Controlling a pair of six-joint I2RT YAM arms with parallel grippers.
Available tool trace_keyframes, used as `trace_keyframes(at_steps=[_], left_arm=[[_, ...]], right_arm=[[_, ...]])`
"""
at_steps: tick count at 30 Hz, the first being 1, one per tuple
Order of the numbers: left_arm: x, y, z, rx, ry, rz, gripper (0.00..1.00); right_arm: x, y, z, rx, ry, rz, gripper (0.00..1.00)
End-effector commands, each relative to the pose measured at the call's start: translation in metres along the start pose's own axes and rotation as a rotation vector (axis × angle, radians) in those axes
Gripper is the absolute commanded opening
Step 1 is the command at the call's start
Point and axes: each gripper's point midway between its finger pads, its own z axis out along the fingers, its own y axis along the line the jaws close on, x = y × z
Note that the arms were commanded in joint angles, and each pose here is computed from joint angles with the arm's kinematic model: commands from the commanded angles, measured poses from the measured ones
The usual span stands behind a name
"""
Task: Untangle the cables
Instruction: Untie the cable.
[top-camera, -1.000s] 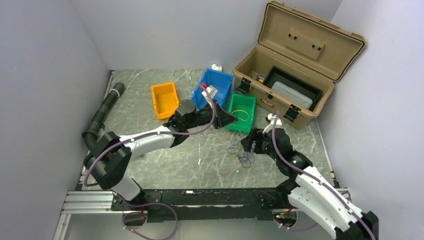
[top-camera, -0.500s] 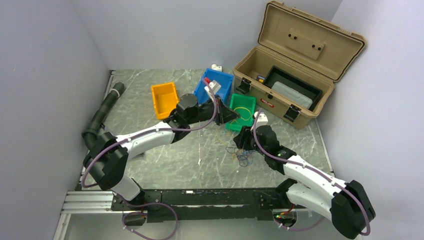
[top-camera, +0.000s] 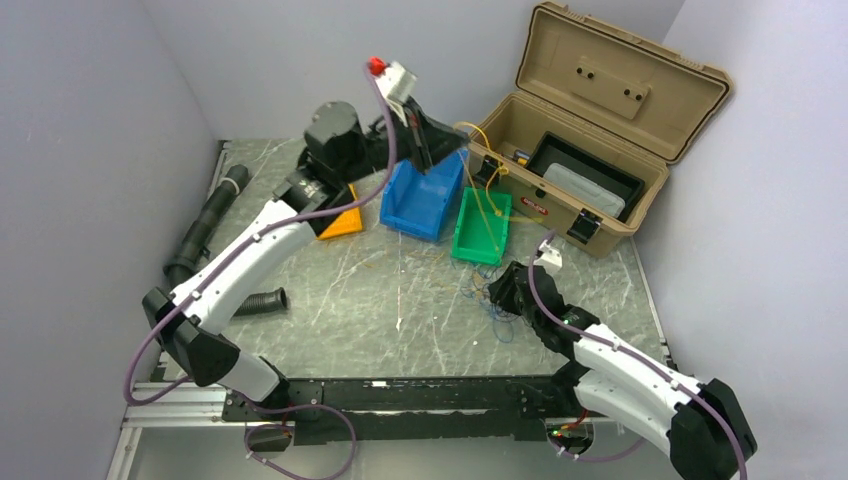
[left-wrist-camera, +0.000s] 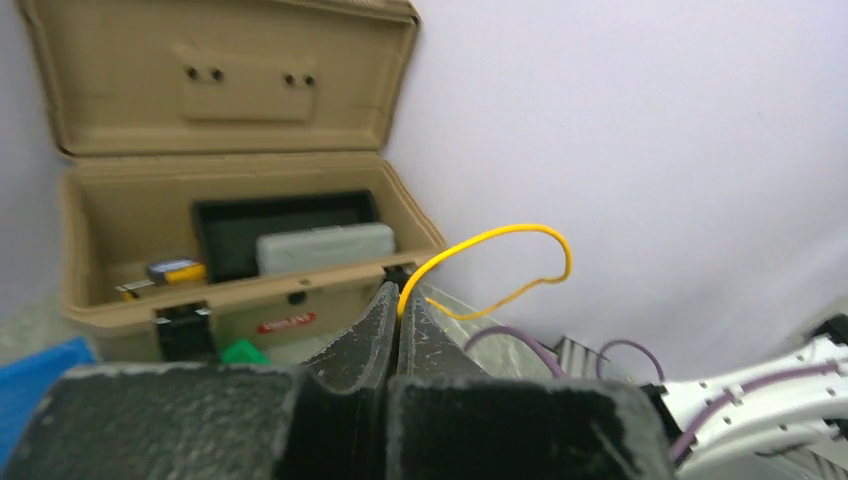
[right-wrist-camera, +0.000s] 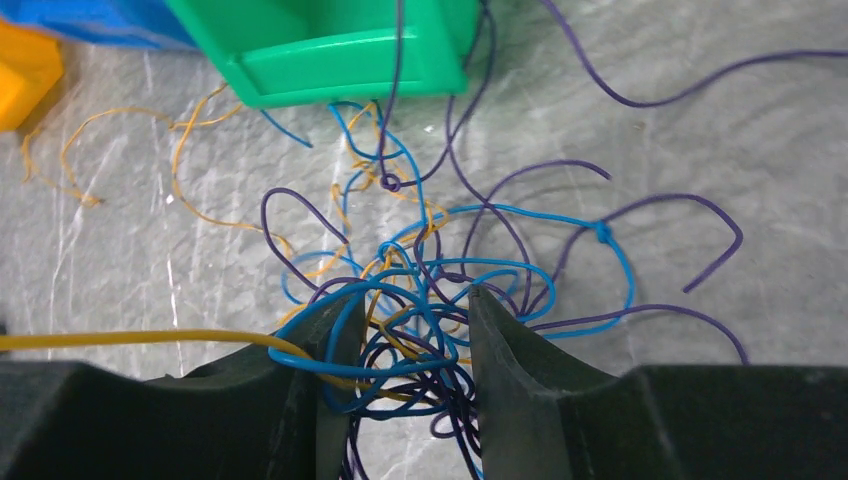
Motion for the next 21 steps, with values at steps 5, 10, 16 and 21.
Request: trace_keyframes(at_steps=[5, 10, 16, 21], left_arm=[[-0.092, 0.008, -0.024, -0.085, -0.102, 0.109, 0.00], [-0.136, 0.018, -0.027, -0.124, -0.162, 0.143, 0.00], [-0.164, 0.012, -0.030, -0.084, -0.215, 0.135, 0.00], [-0.157, 0.010, -0.030, -0.052, -0.209, 0.116, 0.00]], right_arm=[[-0.005, -0.024, -0.013, 0.122, -0.037, 0.102, 0.46], [-0.003, -0.028, -0.012, 0.144, -0.032, 0.109, 0.49], [-0.007, -0.023, -0.014, 0.136, -0.026, 0.096, 0.50], [-0.026, -0.001, -0.023, 0.046, -0.052, 0.009, 0.74]])
